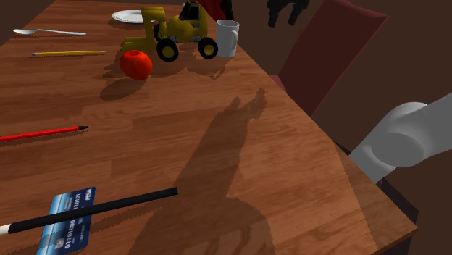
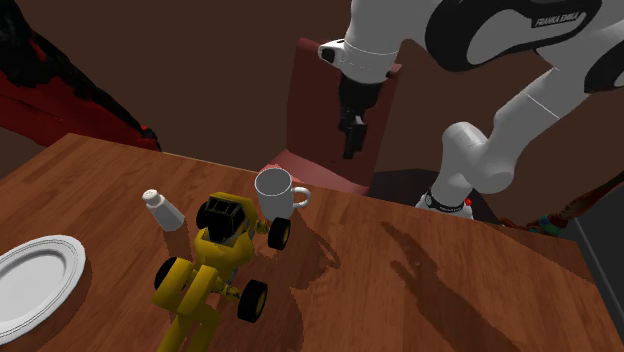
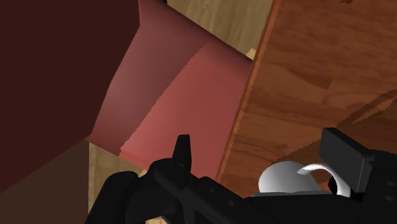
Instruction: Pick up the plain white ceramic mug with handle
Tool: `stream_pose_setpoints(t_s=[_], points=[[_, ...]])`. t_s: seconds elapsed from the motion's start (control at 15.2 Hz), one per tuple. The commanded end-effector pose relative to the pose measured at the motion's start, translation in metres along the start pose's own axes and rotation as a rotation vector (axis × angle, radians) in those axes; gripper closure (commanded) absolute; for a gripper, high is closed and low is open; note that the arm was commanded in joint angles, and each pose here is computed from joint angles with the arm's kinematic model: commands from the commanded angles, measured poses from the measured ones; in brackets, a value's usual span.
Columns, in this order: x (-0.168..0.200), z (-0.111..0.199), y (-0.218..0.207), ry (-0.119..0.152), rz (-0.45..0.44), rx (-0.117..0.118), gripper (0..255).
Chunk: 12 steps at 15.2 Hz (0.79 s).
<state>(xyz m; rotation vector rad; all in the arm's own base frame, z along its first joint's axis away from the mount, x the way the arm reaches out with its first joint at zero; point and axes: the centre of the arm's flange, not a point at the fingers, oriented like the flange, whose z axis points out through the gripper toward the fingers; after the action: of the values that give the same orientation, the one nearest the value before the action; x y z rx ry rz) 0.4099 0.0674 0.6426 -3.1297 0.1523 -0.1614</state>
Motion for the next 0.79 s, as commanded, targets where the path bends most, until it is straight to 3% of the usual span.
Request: stream_pose_setpoints(t_s=[0.0, 0.66, 0.73], points=[[0.029, 0.006, -0.011, -0.024, 0.022, -0.002, 0], [0.17, 0.039, -0.046, -0.14, 0.128, -0.013, 0], [0.171, 0.039, -0.046, -0.141, 0.128, -0.013, 0]])
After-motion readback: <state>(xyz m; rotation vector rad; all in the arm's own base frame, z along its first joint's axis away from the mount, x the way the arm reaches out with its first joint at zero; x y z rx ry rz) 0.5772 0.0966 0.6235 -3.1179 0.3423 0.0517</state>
